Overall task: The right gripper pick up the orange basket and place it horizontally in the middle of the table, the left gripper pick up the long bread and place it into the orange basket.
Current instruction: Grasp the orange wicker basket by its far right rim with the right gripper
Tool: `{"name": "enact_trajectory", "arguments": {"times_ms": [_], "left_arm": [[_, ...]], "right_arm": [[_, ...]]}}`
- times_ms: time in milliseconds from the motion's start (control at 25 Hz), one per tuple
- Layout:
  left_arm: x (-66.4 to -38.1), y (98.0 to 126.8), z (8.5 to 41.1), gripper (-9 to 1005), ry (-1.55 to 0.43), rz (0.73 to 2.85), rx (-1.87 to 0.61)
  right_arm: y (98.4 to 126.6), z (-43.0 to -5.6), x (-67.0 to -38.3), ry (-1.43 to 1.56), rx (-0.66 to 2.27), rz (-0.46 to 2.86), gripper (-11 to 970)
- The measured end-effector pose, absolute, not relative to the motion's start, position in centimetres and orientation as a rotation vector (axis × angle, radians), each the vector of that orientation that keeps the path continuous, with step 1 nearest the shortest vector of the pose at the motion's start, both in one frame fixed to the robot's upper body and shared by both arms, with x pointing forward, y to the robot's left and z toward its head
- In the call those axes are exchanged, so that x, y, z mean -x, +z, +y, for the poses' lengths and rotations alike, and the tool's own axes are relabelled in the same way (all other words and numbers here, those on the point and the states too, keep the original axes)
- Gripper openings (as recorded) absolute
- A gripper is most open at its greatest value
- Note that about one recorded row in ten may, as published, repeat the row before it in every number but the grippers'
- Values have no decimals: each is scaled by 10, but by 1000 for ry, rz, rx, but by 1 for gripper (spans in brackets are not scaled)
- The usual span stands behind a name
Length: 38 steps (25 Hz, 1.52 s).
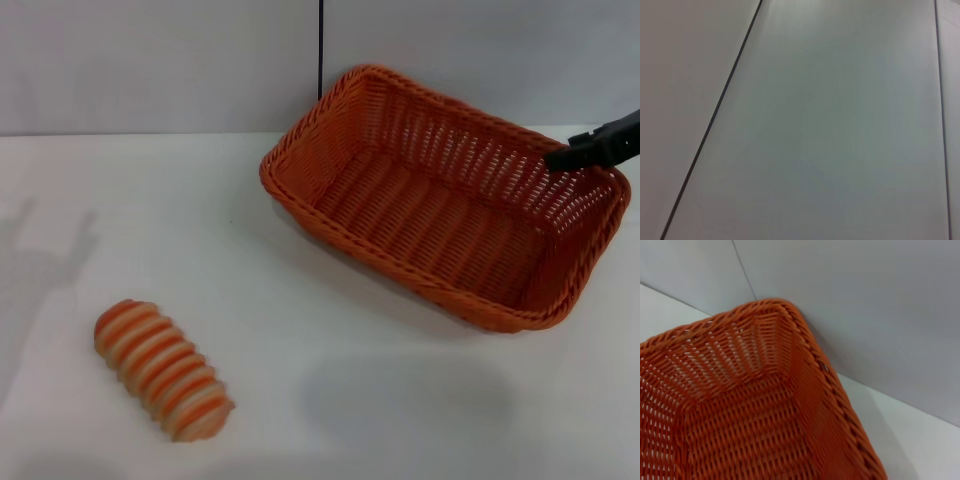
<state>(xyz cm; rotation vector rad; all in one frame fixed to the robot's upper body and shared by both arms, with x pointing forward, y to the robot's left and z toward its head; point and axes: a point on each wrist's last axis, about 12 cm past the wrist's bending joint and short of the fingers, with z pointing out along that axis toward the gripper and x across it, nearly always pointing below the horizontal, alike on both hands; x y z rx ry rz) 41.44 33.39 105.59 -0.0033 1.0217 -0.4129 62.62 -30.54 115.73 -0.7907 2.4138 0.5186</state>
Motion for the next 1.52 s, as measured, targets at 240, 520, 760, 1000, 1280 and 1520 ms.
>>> {"name": "enact_trajectory", "arguments": {"times_ms": [240,520,760,1000,1280,1520], "left_arm": [[-414,1055,333,830,-414,1023,6],[-414,1056,333,829,-424,1023,12],[-414,1056,333,829,-425,1023,11],[-413,1055,334,829,-424,1024,13],[-412,1055,334,829,-422,1027,15],[-411,1055,334,829,-421,1027,15]], "right_arm": [[1149,-306,-625,525,783,2427,488],[1147,-307,-624,521,787,2428,460],[1144,-312,-621,511,774,2427,244],[1142,-321,-619,501,745,2400,215],[1143,-329,-612,573,723,2313,205],[1145,-335,-605,643,685,2246,204]]}}
